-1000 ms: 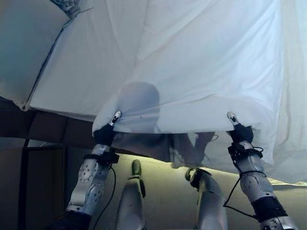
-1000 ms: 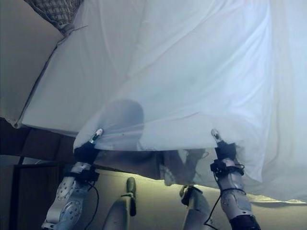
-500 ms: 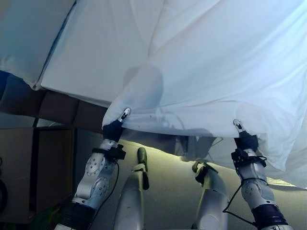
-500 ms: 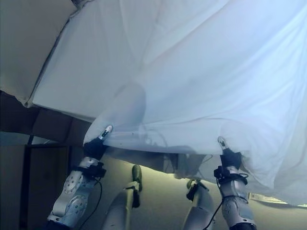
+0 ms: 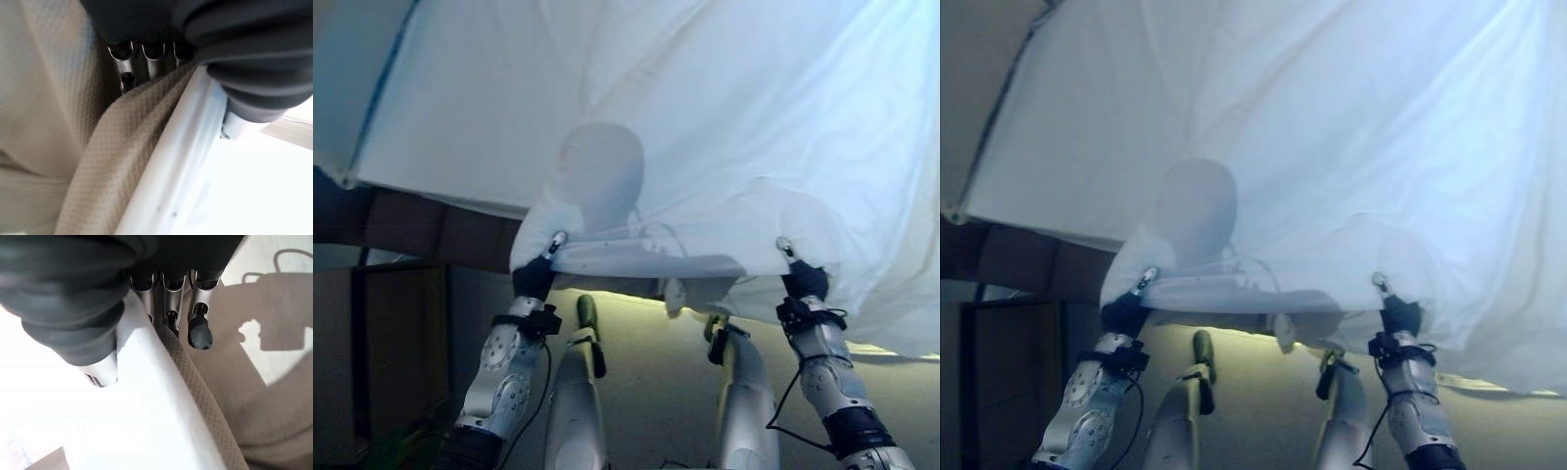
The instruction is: Make the bed
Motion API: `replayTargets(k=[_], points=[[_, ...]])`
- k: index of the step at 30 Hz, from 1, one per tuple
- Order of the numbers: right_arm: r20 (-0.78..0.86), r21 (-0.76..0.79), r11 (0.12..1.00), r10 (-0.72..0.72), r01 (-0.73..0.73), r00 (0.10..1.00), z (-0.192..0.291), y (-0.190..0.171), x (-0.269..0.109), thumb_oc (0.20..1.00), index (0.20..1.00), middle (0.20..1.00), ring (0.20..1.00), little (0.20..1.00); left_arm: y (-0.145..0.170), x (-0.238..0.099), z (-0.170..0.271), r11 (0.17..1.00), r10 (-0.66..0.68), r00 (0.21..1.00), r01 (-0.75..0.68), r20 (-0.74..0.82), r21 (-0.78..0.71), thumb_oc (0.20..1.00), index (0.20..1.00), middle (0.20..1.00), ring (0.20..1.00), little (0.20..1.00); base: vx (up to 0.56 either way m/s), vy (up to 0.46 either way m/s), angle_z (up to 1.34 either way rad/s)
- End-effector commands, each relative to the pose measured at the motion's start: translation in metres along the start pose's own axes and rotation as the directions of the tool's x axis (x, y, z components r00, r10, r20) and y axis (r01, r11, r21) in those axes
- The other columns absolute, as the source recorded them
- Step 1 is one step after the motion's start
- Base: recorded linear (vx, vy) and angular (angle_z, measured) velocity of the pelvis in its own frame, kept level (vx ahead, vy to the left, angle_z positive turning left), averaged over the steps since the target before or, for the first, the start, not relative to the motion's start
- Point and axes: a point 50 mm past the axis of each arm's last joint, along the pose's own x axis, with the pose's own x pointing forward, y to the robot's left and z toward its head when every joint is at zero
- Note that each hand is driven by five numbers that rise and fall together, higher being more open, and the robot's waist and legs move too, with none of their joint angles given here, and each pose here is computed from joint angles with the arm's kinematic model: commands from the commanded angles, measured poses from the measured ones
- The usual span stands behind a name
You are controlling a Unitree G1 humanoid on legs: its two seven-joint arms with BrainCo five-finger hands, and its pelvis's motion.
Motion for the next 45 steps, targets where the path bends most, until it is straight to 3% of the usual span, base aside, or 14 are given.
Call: replayTargets(k=[1,12,26,34,45], points=[[0.212,-0.048,0.965,-0.240,0.256,0.947,0.056,-0.063,-0.007,0.200,0.200,0.200,0.200,0.200,0.056,-0.013,0.040,0.967,0.253,0.951,-0.255,0.177,-0.013,0.200,0.200,0.200,0.200,0.200,-0.07,0.025,0.12],[0.187,-0.023,0.949,-0.306,0.315,0.934,0.045,-0.068,-0.008,0.200,0.200,0.200,0.200,0.200,0.064,-0.013,0.031,0.956,0.292,0.948,-0.295,0.122,-0.001,0.200,0.200,0.200,0.200,0.200,-0.03,0.006,0.08],[-0.041,-0.239,0.843,-0.504,0.481,0.863,0.007,-0.123,-0.021,0.200,0.200,0.200,0.200,0.200,0.099,-0.014,0.003,0.889,0.450,0.893,-0.446,-0.015,0.107,0.200,0.200,0.200,0.200,0.200,-0.01,-0.005,0.02],[-0.114,-0.349,0.781,-0.583,0.517,0.805,-0.002,-0.139,-0.020,0.200,0.200,0.200,0.200,0.200,0.102,-0.004,-0.016,0.866,0.489,0.867,-0.469,-0.096,0.172,0.200,0.200,0.200,0.200,0.200,-0.01,-0.003,0.01],[-0.175,-0.531,0.779,-0.486,0.333,0.857,0.002,-0.106,0.030,0.200,0.200,0.200,0.200,0.200,0.104,0.027,-0.029,0.823,0.513,0.832,-0.408,-0.212,0.395,0.200,0.200,0.200,0.200,0.200,-0.01,-0.003,-0.04]])
